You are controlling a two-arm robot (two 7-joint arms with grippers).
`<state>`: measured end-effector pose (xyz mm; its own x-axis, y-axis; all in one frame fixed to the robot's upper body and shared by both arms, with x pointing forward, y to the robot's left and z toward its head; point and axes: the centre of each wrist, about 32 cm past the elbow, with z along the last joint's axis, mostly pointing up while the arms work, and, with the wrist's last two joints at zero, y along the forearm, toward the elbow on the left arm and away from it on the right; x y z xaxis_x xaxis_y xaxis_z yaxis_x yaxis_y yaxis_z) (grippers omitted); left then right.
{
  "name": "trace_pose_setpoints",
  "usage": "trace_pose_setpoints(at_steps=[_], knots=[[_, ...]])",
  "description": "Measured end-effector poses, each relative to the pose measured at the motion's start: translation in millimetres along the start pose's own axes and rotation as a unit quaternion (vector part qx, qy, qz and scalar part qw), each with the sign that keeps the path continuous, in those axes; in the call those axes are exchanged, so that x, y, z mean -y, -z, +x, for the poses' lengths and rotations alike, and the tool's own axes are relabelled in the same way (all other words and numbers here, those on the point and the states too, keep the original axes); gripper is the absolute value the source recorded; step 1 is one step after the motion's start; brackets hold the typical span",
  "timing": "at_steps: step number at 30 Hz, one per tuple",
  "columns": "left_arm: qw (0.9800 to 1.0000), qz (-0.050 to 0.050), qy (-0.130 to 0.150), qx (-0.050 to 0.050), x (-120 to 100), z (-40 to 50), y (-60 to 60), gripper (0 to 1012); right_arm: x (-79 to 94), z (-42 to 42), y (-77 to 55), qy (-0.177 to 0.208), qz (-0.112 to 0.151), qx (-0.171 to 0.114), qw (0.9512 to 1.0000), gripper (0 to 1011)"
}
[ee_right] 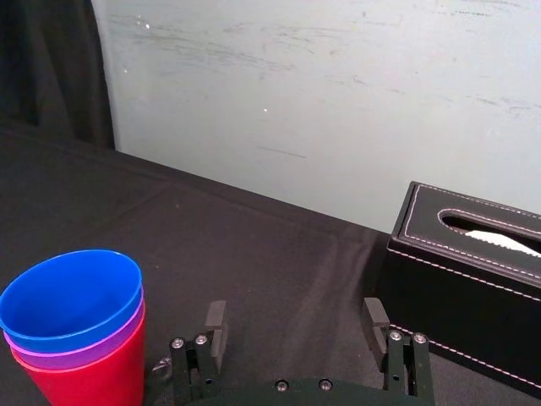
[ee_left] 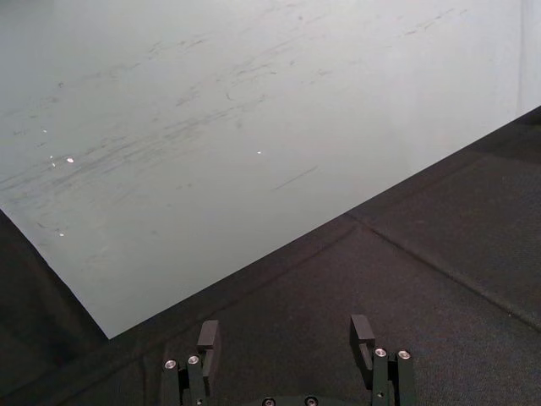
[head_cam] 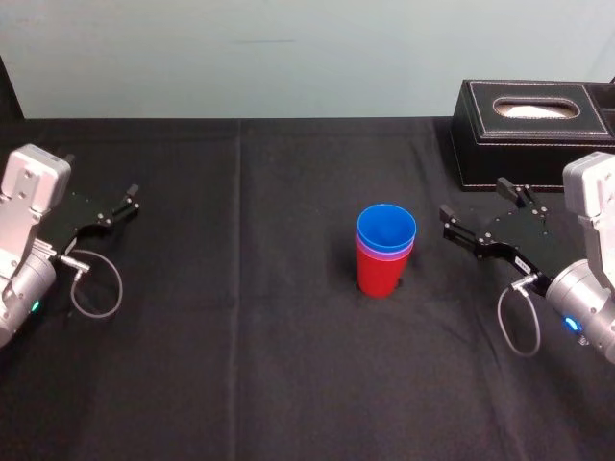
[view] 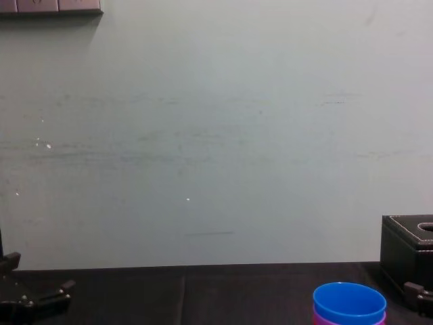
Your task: Stack the three plastic cups sequentially using one hand.
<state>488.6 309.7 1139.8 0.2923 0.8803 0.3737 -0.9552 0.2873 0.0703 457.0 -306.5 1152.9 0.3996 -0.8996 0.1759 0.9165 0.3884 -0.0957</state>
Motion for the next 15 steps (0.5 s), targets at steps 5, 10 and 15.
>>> trace_pose_setpoints(at_steps=[5,10,15], knots=[[1.0000,0.000,0.000,0.000,0.0,0.0,0.0,1005,0.0,0.0,-0.2,0.000,0.000,0.000,1.0000,1004],[1.0000,0.000,0.000,0.000,0.0,0.0,0.0,1005,0.0,0.0,-0.1,0.000,0.000,0.000,1.0000,1004],[1.0000,0.000,0.000,0.000,0.0,0.0,0.0,1005,0.0,0.0,-0.2,0.000,0.000,0.000,1.0000,1004]])
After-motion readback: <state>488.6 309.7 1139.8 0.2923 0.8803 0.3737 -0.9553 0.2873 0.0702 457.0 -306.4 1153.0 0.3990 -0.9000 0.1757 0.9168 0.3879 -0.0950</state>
